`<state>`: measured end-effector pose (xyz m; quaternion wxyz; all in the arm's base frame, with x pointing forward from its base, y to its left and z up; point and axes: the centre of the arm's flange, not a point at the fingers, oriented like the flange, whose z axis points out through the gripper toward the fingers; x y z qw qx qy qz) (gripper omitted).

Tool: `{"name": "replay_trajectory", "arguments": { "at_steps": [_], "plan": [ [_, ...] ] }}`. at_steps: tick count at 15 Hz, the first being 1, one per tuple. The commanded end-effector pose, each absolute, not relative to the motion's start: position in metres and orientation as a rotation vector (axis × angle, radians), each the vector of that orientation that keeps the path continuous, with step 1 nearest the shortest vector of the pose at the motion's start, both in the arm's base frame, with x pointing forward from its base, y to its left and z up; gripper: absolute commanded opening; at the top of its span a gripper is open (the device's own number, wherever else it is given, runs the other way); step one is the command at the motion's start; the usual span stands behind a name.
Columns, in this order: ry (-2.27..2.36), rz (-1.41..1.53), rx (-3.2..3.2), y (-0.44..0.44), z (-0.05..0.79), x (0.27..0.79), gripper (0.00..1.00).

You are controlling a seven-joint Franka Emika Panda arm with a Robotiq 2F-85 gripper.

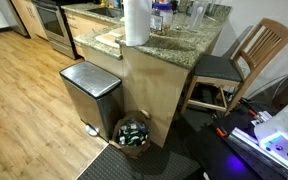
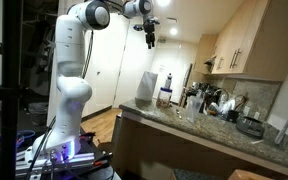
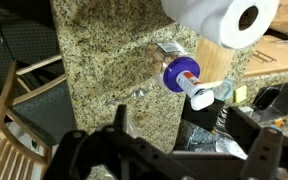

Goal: Move the bottle from the top of the container to the top of the paper towel roll

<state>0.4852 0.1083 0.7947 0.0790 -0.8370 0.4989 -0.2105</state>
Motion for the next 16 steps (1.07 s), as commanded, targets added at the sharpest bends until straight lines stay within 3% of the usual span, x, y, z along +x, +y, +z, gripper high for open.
{"name": "replay_trajectory", "arguments": {
  "at_steps": [1, 7, 8, 13, 16],
  "plan": [
    [1.641, -0.508, -2.319, 0.074, 0.797, 0.528, 1.00],
    [1.908, -0.315, -1.985, 0.019, 0.754, 0.599, 1.00],
    [1.866, -0.373, -2.084, 0.017, 0.756, 0.573, 1.00],
    [2.003, -0.275, -2.065, 0.006, 0.727, 0.603, 1.00],
    [2.062, -0.060, -1.833, -0.006, 0.719, 0.633, 1.00]
  ]
}}
